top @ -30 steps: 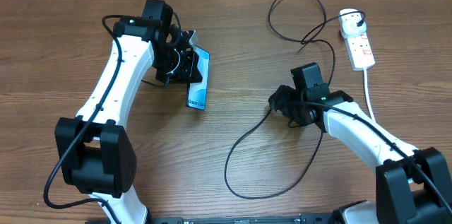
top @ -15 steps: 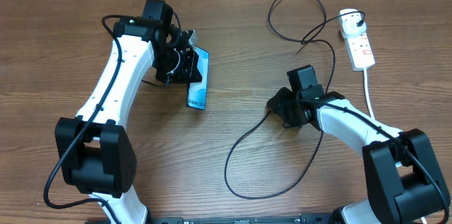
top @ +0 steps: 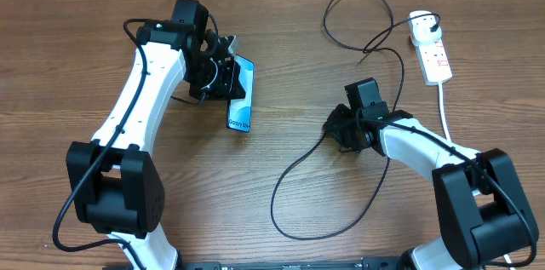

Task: Plug charger to phone and switch on socket
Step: 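Lower the right gripper and close it on the USB-C plug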

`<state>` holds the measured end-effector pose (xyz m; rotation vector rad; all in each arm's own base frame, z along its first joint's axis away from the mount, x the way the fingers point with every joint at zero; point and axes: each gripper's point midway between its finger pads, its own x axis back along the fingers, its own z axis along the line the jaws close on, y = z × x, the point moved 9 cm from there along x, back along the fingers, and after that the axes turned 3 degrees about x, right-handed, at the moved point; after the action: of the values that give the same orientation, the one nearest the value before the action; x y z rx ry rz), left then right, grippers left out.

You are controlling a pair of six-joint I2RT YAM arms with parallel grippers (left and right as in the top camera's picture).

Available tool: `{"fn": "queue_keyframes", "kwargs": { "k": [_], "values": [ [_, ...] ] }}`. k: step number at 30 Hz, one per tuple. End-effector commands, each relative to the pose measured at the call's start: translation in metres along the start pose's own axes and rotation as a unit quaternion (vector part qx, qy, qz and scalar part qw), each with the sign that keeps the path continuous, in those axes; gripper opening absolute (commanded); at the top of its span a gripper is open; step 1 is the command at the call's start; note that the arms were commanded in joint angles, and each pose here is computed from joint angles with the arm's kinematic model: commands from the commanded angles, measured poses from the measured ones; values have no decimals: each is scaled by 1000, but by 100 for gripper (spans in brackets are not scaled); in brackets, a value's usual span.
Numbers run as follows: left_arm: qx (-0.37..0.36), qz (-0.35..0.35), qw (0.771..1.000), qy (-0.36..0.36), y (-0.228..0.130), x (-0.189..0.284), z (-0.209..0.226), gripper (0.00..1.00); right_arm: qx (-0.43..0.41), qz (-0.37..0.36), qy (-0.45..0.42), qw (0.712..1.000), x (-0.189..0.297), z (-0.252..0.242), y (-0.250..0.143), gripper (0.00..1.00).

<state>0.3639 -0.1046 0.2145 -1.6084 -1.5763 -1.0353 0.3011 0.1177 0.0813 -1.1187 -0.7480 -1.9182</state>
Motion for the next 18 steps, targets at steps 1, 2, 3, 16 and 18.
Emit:
{"fn": "queue_keyframes", "kwargs": {
  "k": [1, 2, 3, 16, 18],
  "values": [
    [0, -4, 1000, -20, 1, 4, -5, 4, -9, 6, -18, 1000, -7, -8, -2, 17],
    [0, -4, 1000, -20, 1, 4, -5, 4, -9, 6, -18, 1000, -7, -8, -1, 17],
    [1, -4, 1000, -20, 1, 4, -5, 4, -9, 5, -19, 1000, -7, -8, -1, 16],
    [5, 4, 1000, -19, -1, 4, -5, 4, -8, 9, -17, 1000, -7, -8, -2, 6],
    [5, 5, 1000, -19, -2, 4, -5, 4, -8, 10, -16, 1000, -6, -8, -2, 5]
  ]
}}
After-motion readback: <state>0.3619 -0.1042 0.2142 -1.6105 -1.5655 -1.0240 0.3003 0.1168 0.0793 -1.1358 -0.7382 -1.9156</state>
